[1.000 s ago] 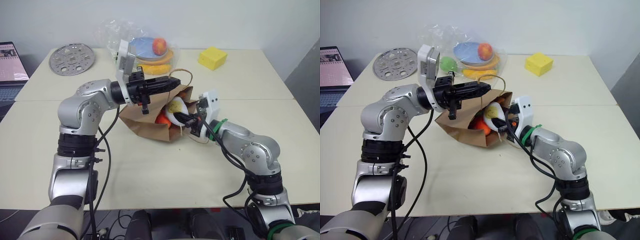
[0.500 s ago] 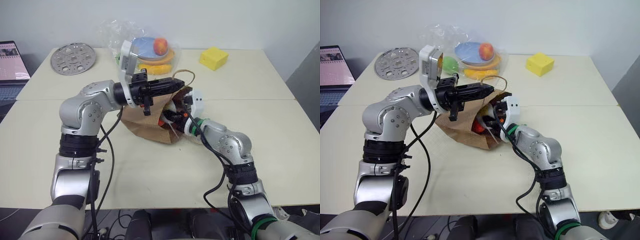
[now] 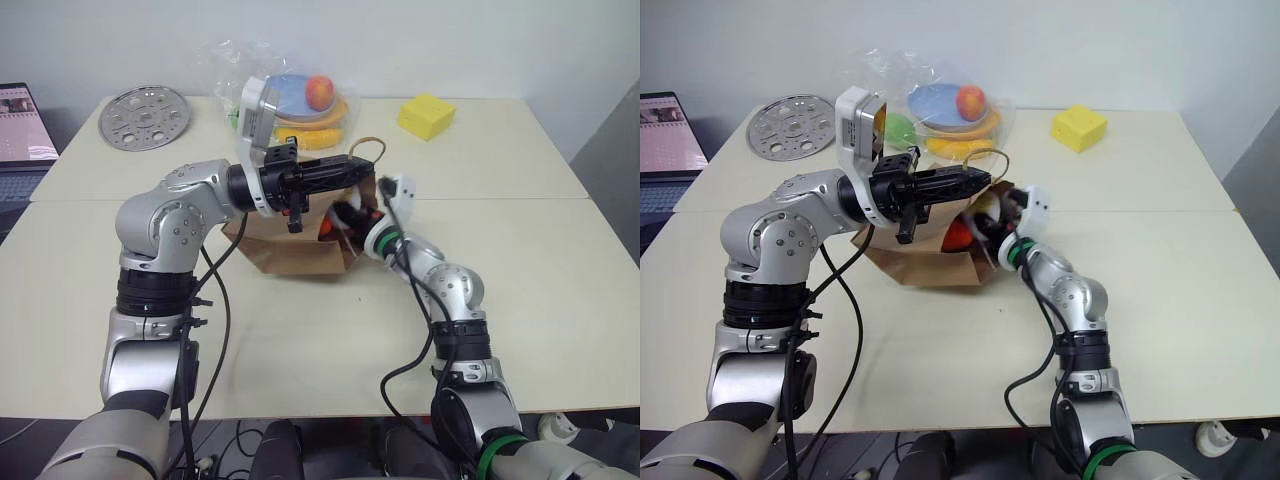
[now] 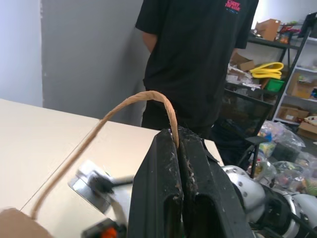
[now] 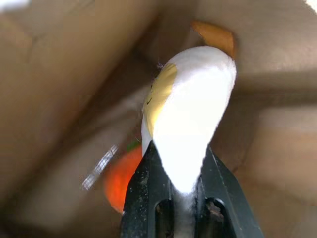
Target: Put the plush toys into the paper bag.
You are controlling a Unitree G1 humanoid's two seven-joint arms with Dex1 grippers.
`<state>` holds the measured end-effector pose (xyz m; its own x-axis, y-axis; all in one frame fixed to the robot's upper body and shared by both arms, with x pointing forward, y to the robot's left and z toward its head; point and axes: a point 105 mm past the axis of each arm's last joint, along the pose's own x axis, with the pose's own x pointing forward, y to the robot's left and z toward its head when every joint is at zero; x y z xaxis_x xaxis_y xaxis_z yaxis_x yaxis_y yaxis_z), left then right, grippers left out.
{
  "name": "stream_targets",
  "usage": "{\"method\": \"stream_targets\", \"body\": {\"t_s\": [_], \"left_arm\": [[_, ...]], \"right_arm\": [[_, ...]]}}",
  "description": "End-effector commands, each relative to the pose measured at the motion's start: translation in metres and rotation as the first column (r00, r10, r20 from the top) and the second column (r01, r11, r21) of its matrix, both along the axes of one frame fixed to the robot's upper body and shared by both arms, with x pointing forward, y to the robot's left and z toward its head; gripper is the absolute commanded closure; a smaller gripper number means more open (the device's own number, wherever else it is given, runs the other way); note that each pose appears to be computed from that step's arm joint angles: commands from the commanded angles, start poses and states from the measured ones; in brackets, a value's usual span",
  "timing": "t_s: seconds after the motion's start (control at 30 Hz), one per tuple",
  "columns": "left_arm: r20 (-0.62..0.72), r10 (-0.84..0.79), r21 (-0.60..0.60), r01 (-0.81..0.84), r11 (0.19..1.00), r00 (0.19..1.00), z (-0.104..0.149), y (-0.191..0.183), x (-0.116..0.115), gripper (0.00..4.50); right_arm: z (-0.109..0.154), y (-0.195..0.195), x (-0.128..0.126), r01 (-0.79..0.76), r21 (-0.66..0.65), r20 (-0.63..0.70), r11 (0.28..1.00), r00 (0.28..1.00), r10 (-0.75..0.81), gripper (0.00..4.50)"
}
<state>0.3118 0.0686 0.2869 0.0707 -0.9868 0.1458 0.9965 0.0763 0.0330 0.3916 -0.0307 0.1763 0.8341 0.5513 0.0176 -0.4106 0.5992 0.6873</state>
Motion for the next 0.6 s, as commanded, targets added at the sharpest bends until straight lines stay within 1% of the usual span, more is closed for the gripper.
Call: {"method": "stream_targets", "body": {"t_s": [0.03, 0.1, 0.17, 0.27, 0.3, 0.37, 0.5, 0.53, 0.57, 0.6], "left_arm": [[0.044, -0.012, -0.002, 0.012, 1.0, 0.999, 0.005, 0.002, -0.006, 4.5], [0.044, -0.011, -0.004, 0.011, 1.0, 0.999, 0.005, 0.002, -0.007, 4.5], [0.044, -0.014, -0.006, 0.014, 1.0, 0.999, 0.006, 0.002, -0.007, 4.5], [0.051, -0.008, -0.006, 0.008, 1.0, 0.999, 0.007, 0.002, -0.006, 4.5], [0.053, -0.004, -0.007, 0.005, 1.0, 0.999, 0.007, 0.002, -0.005, 4.5], [0.057, 0.001, -0.006, -0.001, 1.0, 0.998, 0.007, 0.002, -0.004, 4.5], [0.067, 0.029, -0.001, -0.029, 1.0, 0.997, 0.005, 0.004, 0.001, 4.5], [0.067, 0.034, 0.0, -0.034, 0.999, 0.997, 0.004, 0.004, 0.001, 4.5], [0.067, 0.037, 0.001, -0.037, 0.999, 0.997, 0.004, 0.005, 0.002, 4.5], [0.068, 0.039, 0.002, -0.039, 0.999, 0.997, 0.003, 0.005, 0.002, 4.5]], "right_arm": [[0.026, 0.007, -0.003, -0.02, 0.174, 0.013, 0.985, 1.0, 0.018, 4.47], [0.025, 0.005, -0.002, -0.012, 0.16, 0.008, 0.987, 1.0, 0.011, 4.47], [0.018, 0.006, -0.001, -0.011, 0.105, 0.003, 0.994, 1.0, 0.011, 4.47], [-0.003, 0.017, -0.008, -0.068, -0.126, 0.025, 0.99, 0.997, 0.072, 4.47], [-0.008, 0.02, -0.01, -0.081, -0.173, 0.03, 0.982, 0.996, 0.087, 4.47], [-0.011, 0.021, -0.011, -0.082, -0.209, 0.039, 0.975, 0.995, 0.092, 4.47], [-0.01, 0.021, -0.014, -0.091, -0.277, 0.095, 0.957, 0.988, 0.121, 4.47], [-0.007, 0.02, -0.016, -0.1, -0.266, 0.104, 0.959, 0.986, 0.132, 3.75], [-0.005, 0.02, -0.018, -0.107, -0.258, 0.111, 0.96, 0.984, 0.14, 3.52], [-0.004, 0.019, -0.019, -0.111, -0.267, 0.119, 0.957, 0.982, 0.147, 3.2]]}}
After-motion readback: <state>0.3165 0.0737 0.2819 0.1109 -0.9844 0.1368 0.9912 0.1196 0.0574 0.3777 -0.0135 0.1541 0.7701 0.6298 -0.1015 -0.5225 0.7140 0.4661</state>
